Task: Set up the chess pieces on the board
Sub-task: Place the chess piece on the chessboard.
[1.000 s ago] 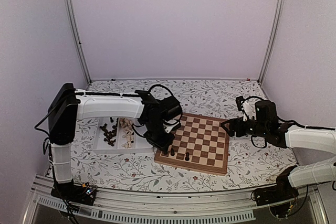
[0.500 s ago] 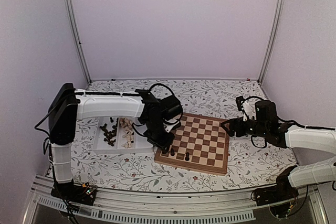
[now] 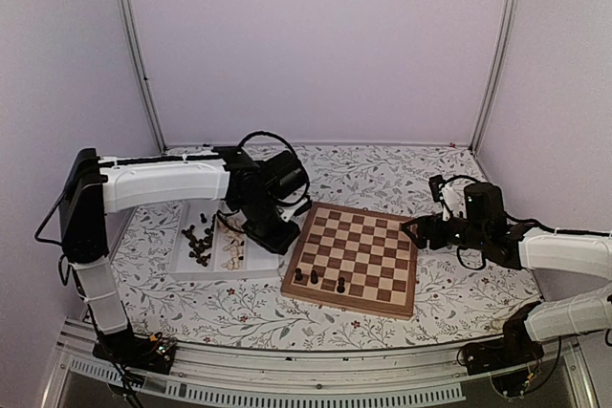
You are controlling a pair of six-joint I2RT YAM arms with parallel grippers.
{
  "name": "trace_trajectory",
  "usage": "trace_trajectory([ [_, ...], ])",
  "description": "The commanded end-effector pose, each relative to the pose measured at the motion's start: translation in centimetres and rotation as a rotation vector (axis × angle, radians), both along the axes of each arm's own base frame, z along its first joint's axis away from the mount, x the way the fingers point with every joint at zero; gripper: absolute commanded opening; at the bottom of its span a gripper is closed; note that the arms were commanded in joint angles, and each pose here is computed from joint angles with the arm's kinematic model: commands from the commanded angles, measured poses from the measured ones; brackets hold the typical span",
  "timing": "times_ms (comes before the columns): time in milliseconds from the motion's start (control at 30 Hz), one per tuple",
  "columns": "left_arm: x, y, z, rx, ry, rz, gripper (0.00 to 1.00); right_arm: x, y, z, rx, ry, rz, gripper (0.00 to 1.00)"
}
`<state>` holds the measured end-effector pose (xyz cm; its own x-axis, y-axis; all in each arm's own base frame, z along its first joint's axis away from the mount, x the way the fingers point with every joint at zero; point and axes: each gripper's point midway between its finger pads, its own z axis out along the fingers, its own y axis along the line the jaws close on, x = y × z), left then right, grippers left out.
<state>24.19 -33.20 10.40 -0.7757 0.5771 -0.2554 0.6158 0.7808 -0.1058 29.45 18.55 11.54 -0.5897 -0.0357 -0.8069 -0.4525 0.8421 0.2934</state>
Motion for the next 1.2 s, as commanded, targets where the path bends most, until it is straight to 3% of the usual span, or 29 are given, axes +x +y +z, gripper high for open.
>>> trace_trajectory([
  [0, -1.1, 0.7, -3.6, 0.052, 0.089, -0.01, 0.0, 0.0, 0.2, 0.3, 0.012, -0.01, 0.005, 0.81],
  [1167, -2.8, -2.8, -5.5, -0.008, 0.18, -0.062, 0.0, 0.2, 0.5, 0.0, 0.01, 0.001, 0.013, 0.81],
])
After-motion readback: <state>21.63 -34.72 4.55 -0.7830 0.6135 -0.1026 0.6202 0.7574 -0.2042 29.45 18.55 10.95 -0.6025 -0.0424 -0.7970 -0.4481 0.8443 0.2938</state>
